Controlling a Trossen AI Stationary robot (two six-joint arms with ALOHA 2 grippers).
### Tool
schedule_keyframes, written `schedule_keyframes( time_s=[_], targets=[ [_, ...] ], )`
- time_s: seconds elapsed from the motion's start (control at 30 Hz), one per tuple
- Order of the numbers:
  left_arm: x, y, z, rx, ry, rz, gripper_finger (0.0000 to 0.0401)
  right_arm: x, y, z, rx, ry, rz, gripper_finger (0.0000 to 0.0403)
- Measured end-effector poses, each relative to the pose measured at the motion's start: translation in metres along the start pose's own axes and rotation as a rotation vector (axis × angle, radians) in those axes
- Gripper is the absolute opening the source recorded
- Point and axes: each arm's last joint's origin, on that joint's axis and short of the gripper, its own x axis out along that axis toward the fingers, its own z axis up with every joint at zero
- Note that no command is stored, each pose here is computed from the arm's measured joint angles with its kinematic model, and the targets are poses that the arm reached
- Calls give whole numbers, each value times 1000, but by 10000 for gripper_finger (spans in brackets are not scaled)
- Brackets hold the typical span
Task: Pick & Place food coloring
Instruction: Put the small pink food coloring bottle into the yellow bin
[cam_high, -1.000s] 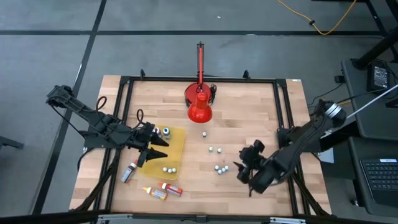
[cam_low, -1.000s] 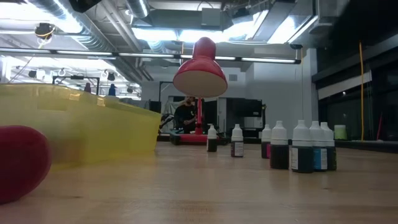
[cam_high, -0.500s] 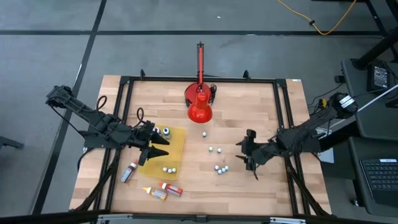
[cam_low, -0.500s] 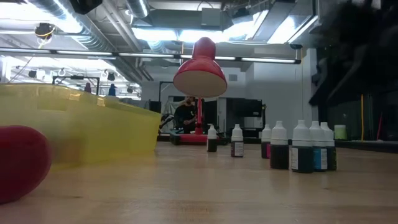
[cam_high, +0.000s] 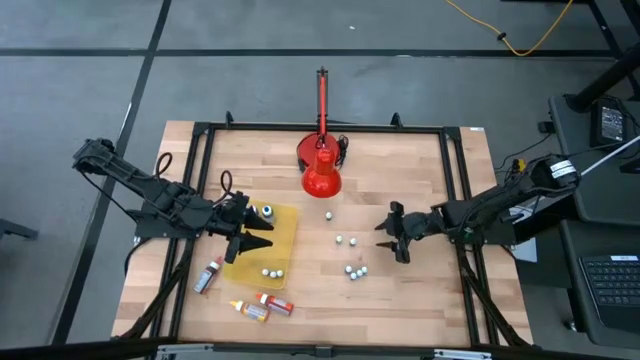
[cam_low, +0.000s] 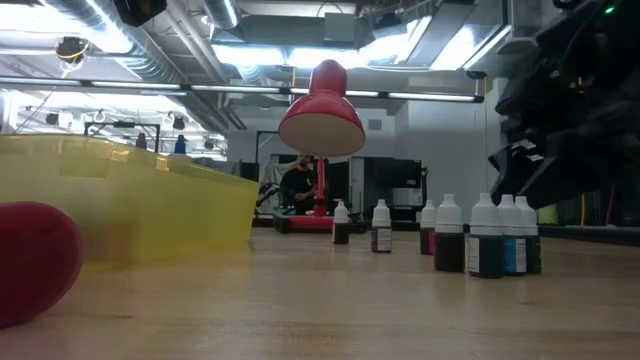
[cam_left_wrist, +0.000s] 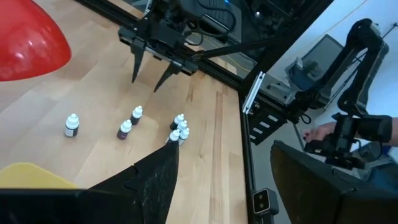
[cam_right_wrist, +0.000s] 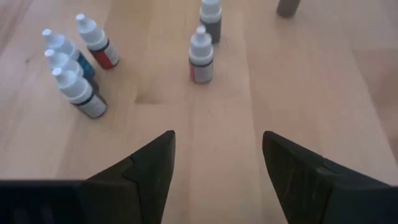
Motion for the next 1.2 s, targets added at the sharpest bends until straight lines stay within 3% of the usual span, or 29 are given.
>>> schedule_keyframes(
  time_s=[0.47, 0.8, 1.2],
  targets=[
    [0, 0, 0, -11, 1, -1, 239, 5, -22, 5, -30, -17, 93, 240],
    [0, -1, -1, -12, 20, -23, 239, 41, -20, 15, -20, 90, 150, 240],
    [0, -1, -1, -14, 36, -41, 237, 71, -16, 26, -81, 42, 172, 240]
  ],
)
